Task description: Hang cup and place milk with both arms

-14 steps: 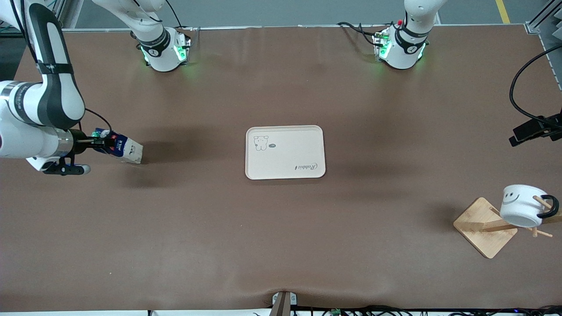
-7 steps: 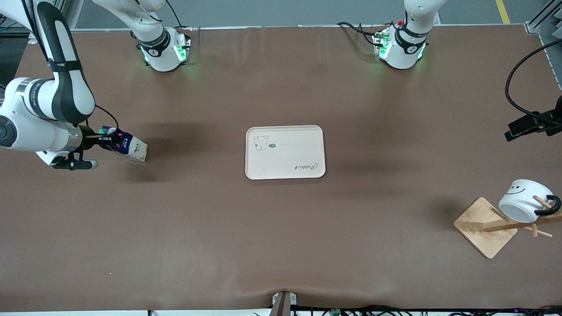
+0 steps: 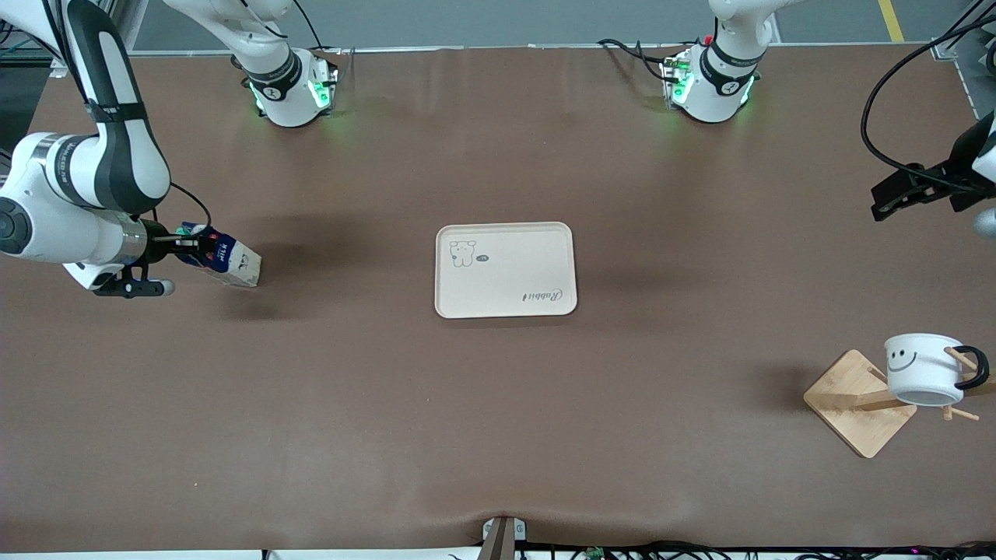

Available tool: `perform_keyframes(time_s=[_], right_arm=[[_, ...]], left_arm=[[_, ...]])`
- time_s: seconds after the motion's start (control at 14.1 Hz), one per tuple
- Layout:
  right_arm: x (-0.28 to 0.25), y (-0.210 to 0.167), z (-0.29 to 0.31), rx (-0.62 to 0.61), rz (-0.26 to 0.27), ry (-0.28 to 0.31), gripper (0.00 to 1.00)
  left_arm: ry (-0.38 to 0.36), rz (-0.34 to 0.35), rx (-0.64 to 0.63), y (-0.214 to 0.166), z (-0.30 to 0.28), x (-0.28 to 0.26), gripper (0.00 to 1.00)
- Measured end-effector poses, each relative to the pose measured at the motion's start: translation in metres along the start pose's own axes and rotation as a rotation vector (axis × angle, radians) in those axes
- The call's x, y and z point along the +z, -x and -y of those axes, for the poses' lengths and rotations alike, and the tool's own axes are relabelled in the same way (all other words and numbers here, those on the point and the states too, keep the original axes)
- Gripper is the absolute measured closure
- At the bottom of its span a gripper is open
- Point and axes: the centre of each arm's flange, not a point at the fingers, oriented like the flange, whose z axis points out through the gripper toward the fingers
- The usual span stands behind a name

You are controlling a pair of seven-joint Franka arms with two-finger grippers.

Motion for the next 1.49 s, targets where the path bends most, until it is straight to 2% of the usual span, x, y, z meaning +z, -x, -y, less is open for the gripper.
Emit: perform_keyframes(time_s=[0.28,0.5,0.92,1.28,1.49], right_arm=[[0.005,0.001,-0.003,-0.005,0.007,-0.002,0.01],[0.005,0.001,-0.004,-0.007,0.009,-0.003,0.0],[-0.012,0.001,-0.001,-0.012,0.031,-0.005,0.0],[-0.07,-0.008,0.005,-0.025,-0.025,0.005,0.0],[-0.138,-0.011,0.023,-0.056,-0.1,0.022,0.0]], left_arm=[[-0.015,0.029,0.015,0.016,-0.011,-0.007,0.0],[0.032,0.049,0.013,0.027,-0.003,-0.006,0.0],[0.046,0.05,0.009,0.045,0.003,-0.009,0.0],[0.074,0.04,0.012,0.057,0.001,-0.012,0.0],[0.075,0.029,0.013,0.061,0.001,-0.017,0.0]])
